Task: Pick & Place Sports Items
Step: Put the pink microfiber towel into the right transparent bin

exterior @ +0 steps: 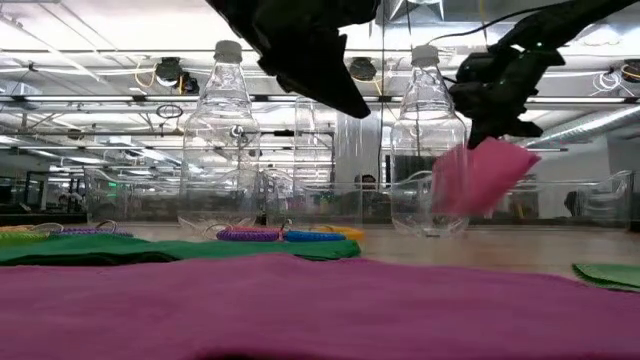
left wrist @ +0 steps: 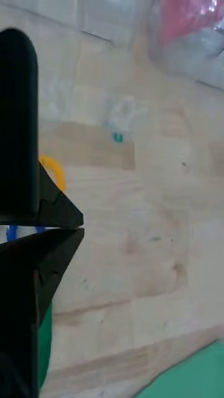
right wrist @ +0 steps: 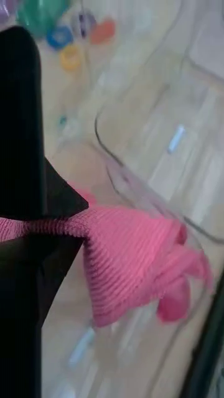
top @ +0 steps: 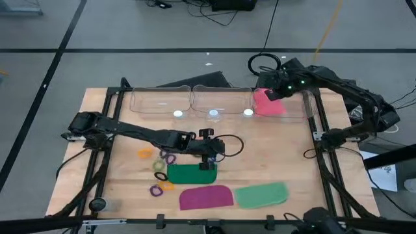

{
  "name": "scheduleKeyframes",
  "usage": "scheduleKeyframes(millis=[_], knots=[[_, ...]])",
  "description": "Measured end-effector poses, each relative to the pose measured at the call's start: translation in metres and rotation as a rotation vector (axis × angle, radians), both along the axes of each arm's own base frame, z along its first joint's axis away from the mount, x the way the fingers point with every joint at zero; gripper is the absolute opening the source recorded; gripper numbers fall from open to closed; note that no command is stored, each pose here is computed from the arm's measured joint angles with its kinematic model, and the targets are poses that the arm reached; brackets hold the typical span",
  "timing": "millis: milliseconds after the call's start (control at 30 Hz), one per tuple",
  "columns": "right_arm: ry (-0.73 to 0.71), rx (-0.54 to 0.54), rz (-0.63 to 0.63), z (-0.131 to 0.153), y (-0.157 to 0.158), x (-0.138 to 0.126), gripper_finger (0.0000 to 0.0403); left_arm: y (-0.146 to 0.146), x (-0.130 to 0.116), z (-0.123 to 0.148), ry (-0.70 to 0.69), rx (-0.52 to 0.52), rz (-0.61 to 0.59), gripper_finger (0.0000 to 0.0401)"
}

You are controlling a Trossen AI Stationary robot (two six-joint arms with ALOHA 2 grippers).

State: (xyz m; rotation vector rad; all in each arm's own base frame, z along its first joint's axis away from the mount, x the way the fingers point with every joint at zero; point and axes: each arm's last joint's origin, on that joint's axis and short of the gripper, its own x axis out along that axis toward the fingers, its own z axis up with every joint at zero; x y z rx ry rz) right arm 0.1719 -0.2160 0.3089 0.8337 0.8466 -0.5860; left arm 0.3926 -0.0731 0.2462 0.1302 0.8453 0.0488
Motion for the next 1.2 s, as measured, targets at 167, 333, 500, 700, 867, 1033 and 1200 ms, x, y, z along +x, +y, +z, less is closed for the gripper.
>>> scheduleKeyframes(millis=[167,333,500,700,867,1033,1200], knots=[[0.046,0.025,-0.008,-0.004,0.003,-0.002,0.0,0.0,0.0,0.0,0.0,0.0,-0.001,0.0019],[0.171,0.002,-0.055,-0.025,0.004,-0.007,0.0,0.0,0.0,0.0,0.0,-0.001,0.0,0.0019],[0.25,-0.013,-0.079,-0.055,0.005,-0.012,0.0,0.0,0.0,0.0,0.0,-0.003,0.002,0.0019],[0.313,-0.057,-0.115,-0.079,0.004,-0.018,0.0,0.0,0.0,0.0,0.0,-0.007,0.003,0.0019],[0.326,-0.063,-0.146,-0.081,0.002,-0.024,0.0,-0.001,0.0,0.0,0.002,-0.018,-0.006,0.0019],[0.219,-0.13,-0.178,-0.068,0.0,-0.024,0.0,-0.001,0.0,0.0,0.002,-0.019,-0.005,0.0019],[0.059,-0.188,-0.189,-0.05,0.001,-0.022,0.0,-0.001,0.0,0.0,0.002,-0.021,-0.003,0.0019]])
